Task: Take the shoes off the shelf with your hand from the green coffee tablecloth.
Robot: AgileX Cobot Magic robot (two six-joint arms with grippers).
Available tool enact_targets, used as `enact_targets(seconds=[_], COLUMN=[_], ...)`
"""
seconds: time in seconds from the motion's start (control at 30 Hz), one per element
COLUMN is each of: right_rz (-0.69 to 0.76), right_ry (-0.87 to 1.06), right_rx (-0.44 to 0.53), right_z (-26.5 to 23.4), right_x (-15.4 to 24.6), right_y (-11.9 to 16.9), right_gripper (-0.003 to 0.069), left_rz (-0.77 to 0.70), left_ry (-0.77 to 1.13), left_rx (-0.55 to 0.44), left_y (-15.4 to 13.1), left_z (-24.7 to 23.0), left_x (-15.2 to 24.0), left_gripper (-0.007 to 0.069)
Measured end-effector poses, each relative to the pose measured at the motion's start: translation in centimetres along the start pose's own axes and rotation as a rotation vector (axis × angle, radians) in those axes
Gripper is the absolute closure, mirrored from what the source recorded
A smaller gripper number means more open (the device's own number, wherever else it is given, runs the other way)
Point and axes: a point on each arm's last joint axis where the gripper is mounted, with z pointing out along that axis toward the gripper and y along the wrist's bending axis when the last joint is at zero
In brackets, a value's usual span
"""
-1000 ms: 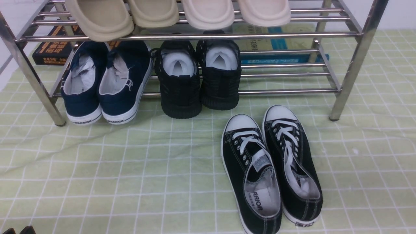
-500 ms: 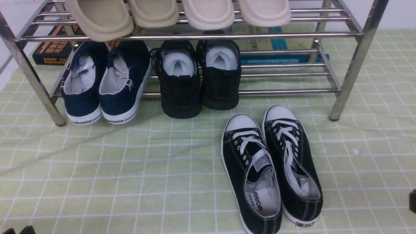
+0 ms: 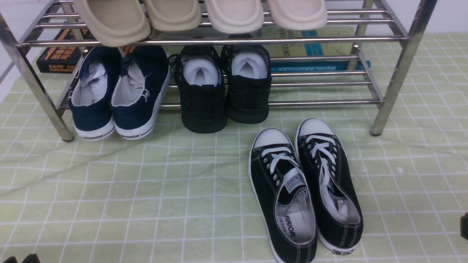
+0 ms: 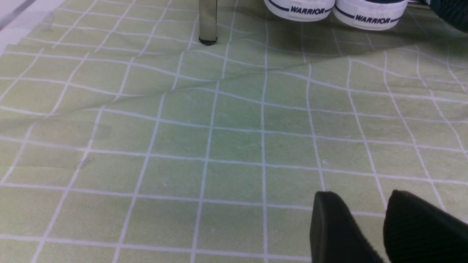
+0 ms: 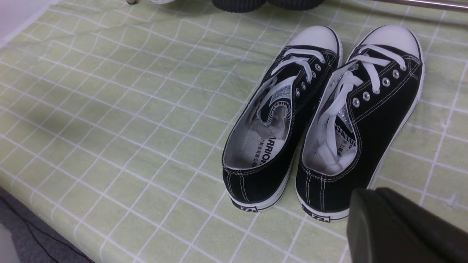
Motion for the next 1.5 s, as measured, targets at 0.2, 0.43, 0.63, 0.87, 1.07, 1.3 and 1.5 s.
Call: enact_targets(seconds=[0.2,0.43,0.63,0.87,1.07,1.3,1.5], right_rz=[0.000,0.000,-0.012,-0.076,-0.073,0.016,0.034], right_ry=[0.001,0.001,-0.019,-0.211,-0.288,-0.257,-0.271], right_rx=[0.000,0.000,0.005,0.256,0.553,0.732,0.751], right_z=[0.0,0.0,0.0,0.1,0.5,1.6,1.5], right_x=[0.0,0.0,0.3,4.5,9.3,12.2,12.2], right_y=[0.0,0.0,-0.2,-3.5,-6.0,-7.8,-7.9], right_gripper=[0.0652,0.0645,0.0641,0.0633,0.0627,0.0620,0.0620], left_rz=[0.000,0.000,0.000,0.000,0.000,0.000,0.000], left_ry=[0.000,0.000,0.000,0.000,0.000,0.000,0.000], left_rx=[0.000,0.000,0.000,0.000,0.000,0.000,0.000], left_y=[0.0,0.0,0.0,0.0,0.0,0.0,0.0], left_z=[0.0,0.0,0.0,0.0,0.0,0.0,0.0], left_x=[0.0,0.0,0.0,0.0,0.0,0.0,0.0], left_gripper=[0.0384,0.0384,0.0384,0.0384,0.0384,0.0384,0.0384])
